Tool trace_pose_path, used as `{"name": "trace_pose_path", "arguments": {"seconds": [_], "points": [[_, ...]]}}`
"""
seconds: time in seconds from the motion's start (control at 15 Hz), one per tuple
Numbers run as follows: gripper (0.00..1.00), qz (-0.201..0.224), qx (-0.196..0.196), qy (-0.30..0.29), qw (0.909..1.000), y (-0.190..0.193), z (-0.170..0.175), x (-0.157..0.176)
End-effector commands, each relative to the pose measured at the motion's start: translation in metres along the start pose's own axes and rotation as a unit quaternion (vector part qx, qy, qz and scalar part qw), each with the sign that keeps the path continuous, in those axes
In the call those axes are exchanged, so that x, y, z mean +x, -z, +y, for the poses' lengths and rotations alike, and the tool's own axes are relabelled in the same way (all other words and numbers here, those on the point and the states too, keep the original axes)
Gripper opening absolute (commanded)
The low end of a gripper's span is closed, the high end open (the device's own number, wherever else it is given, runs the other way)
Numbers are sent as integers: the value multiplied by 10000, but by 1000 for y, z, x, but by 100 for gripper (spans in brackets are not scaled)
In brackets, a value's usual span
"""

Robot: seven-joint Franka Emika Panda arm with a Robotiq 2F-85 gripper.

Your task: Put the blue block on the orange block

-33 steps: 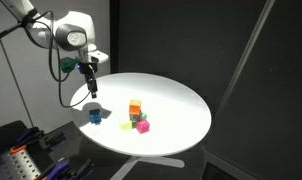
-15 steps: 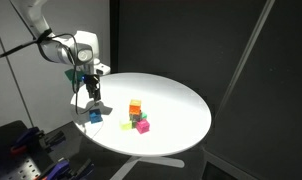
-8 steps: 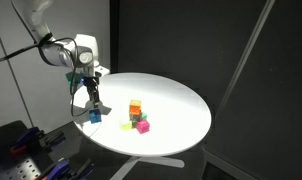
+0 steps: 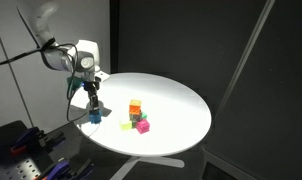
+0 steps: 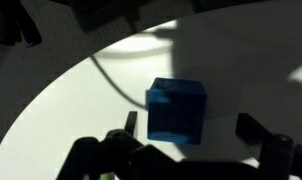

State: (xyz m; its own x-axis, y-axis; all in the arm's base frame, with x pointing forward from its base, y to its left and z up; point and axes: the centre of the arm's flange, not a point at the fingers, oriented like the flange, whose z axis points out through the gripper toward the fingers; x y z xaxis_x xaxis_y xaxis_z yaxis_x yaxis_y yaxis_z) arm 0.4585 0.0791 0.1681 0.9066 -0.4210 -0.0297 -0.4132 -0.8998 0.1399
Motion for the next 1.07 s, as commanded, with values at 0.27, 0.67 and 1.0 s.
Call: {"name": "trace_pose_path", "arguments": {"seconds": [0.27,0.67,1.0], "points": [[100,0,-81,-169,9998,-11,-1,10],[100,-58,-159,-159,9997,-21,0,11],[100,-96,-222,-145,9996,-28,0,11]]}}
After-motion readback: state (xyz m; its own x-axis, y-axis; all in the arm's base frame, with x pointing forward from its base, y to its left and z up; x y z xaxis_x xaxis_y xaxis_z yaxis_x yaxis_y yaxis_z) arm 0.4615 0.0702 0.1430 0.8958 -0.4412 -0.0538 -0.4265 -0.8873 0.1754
